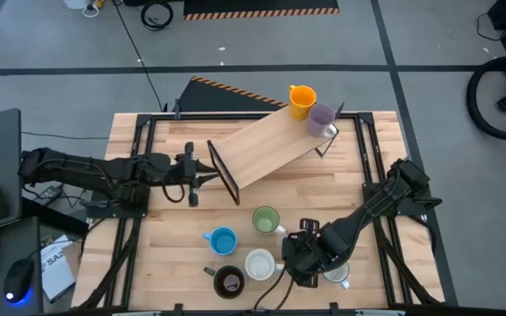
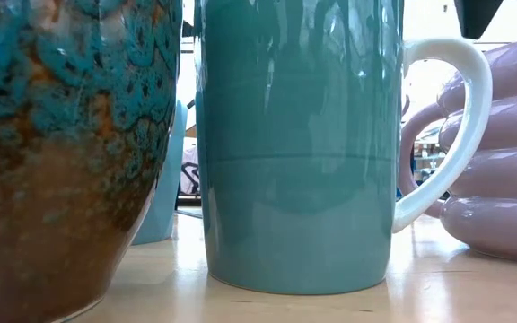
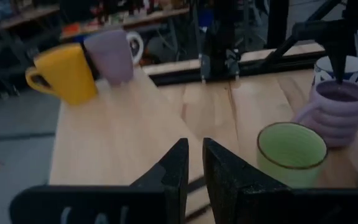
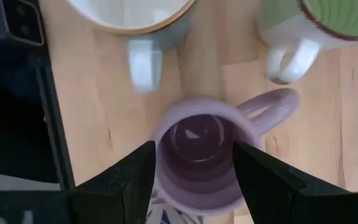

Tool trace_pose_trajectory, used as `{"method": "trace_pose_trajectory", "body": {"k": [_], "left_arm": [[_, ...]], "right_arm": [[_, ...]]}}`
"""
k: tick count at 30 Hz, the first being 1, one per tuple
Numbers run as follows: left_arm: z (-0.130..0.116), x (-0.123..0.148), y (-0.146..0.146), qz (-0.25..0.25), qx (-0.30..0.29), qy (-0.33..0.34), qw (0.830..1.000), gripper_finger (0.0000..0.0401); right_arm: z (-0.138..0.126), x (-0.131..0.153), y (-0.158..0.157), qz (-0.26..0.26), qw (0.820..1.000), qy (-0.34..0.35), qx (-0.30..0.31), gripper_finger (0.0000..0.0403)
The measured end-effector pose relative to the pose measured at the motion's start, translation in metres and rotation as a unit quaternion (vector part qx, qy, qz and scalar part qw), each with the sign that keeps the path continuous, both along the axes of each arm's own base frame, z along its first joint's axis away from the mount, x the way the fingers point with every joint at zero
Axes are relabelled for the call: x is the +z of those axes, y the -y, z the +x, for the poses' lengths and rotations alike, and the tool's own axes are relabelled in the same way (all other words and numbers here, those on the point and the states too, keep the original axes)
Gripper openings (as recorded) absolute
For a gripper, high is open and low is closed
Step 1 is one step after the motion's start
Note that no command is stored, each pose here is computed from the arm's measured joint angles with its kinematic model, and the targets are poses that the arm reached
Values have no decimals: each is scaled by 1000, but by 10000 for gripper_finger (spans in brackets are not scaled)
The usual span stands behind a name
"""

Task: Place coffee mugs
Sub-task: Put the purple mug on the shelf

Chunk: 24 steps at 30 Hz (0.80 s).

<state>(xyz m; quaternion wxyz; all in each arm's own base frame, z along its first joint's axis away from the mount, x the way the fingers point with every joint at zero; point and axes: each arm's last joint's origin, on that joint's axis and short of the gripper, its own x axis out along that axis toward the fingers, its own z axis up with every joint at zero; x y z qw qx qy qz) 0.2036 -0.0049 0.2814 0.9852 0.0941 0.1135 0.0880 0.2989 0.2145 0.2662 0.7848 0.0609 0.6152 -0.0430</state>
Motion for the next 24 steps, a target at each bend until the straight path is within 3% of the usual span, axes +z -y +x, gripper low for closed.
{"method": "trace_pose_trajectory", "body": {"k": [7, 24], "left_arm": [[2, 9, 0, 64, -11, 37, 997, 55], [2, 19, 0, 95, -12, 79, 992, 55]], "right_arm": [[-5, -13, -17, -16, 1000, -4, 12, 213], [-8, -39, -35, -18, 999, -34, -17, 201]]}}
